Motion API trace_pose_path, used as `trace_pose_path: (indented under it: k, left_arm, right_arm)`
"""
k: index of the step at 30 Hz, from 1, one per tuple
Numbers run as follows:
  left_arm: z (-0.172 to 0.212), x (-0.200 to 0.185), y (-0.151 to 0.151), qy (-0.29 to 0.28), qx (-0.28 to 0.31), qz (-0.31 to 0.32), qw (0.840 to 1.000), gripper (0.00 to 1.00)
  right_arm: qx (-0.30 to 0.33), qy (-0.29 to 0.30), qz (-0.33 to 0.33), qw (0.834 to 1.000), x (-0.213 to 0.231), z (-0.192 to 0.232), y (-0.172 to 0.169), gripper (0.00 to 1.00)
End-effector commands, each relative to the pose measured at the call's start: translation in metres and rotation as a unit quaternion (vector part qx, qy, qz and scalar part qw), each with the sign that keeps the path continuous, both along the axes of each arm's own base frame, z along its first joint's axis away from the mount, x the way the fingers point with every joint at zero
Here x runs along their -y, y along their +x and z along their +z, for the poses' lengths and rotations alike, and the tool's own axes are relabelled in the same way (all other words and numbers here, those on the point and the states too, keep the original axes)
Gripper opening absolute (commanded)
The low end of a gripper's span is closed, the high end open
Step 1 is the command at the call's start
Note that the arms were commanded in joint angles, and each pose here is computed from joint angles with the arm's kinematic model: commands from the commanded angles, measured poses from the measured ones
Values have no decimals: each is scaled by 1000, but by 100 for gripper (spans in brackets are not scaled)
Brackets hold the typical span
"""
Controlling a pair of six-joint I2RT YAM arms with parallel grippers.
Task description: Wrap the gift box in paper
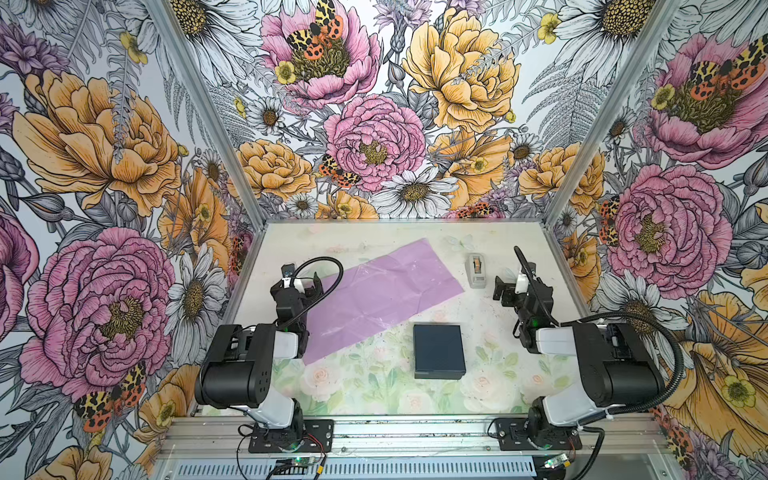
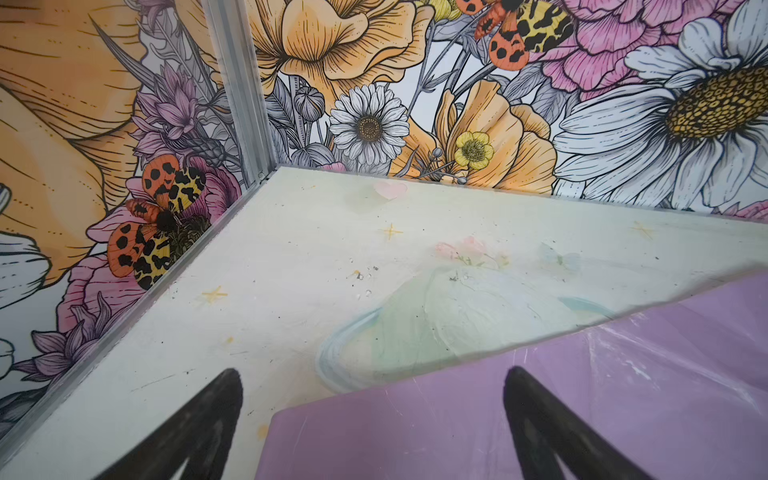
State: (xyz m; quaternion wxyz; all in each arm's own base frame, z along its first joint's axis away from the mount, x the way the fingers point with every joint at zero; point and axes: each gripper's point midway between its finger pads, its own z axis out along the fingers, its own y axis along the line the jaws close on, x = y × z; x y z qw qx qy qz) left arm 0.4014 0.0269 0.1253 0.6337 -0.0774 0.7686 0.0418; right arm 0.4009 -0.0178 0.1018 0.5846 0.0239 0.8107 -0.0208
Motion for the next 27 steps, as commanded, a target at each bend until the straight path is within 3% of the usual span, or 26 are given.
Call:
trace_pose_path:
  k: [1,27]
  left_arm:
    - [4,1,2,6,6,2,1000,99]
    - [5,0,2,-1,7,-4,1000,99]
  right_arm:
    - [18,-2,0,1000,1,10,3,99]
    - [17,-2,0,1000,1,9,3,100]
